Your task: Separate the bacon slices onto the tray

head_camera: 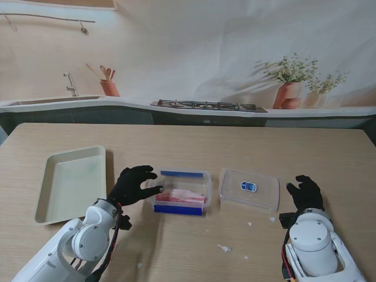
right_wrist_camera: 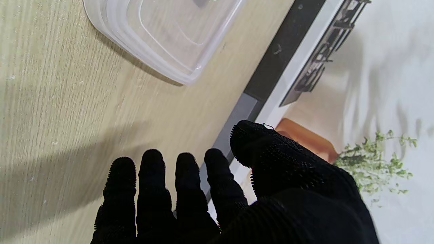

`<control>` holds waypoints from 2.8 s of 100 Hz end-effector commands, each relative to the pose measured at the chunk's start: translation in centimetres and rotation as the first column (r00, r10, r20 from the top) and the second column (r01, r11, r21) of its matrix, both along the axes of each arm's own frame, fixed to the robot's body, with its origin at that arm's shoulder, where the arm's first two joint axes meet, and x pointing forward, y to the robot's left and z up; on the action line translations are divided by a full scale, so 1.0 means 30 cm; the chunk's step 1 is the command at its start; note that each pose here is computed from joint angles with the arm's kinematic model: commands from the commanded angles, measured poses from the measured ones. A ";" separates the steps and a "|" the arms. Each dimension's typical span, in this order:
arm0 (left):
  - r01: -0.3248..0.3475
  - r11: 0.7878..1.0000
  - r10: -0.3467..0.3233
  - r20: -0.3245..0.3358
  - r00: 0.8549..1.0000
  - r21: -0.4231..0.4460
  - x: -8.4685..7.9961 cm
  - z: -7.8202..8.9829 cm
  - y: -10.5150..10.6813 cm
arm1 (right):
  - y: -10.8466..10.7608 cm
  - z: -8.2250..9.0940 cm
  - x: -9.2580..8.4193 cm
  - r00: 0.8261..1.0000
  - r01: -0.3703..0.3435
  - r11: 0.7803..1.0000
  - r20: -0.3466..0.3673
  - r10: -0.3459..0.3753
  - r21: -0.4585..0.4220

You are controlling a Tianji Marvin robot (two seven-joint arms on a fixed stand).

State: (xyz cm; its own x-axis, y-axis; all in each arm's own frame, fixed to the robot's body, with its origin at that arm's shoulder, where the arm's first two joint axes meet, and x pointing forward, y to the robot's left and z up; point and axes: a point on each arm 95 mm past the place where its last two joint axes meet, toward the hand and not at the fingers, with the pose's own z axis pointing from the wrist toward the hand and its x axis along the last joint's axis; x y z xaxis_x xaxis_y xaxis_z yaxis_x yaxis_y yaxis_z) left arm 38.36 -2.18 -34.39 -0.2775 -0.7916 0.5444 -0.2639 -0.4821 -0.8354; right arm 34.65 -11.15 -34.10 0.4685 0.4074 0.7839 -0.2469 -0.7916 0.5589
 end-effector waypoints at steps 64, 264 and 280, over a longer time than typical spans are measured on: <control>0.063 0.996 -0.065 0.027 0.998 0.067 0.004 0.008 0.028 | 0.139 0.111 0.022 0.921 -0.298 0.902 0.154 0.358 -0.314; 0.094 0.995 -0.096 0.072 0.993 0.029 0.014 0.077 -0.010 | 0.457 -0.060 0.256 0.361 -0.851 0.152 -0.349 0.865 -0.503; 0.129 0.991 -0.131 0.095 0.987 0.024 0.021 0.117 -0.043 | 0.457 -0.061 0.256 0.360 -0.851 0.150 -0.350 0.865 -0.503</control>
State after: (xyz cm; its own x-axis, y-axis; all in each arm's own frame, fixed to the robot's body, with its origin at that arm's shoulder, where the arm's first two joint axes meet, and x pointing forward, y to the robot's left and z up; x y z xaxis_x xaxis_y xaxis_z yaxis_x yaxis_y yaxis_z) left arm 38.86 -2.45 -32.19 -0.3916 -0.7749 0.4963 -0.2425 -0.4334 -0.8680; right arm 42.66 2.39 -35.39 -0.4809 0.8414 0.2465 0.3503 -0.0734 0.9337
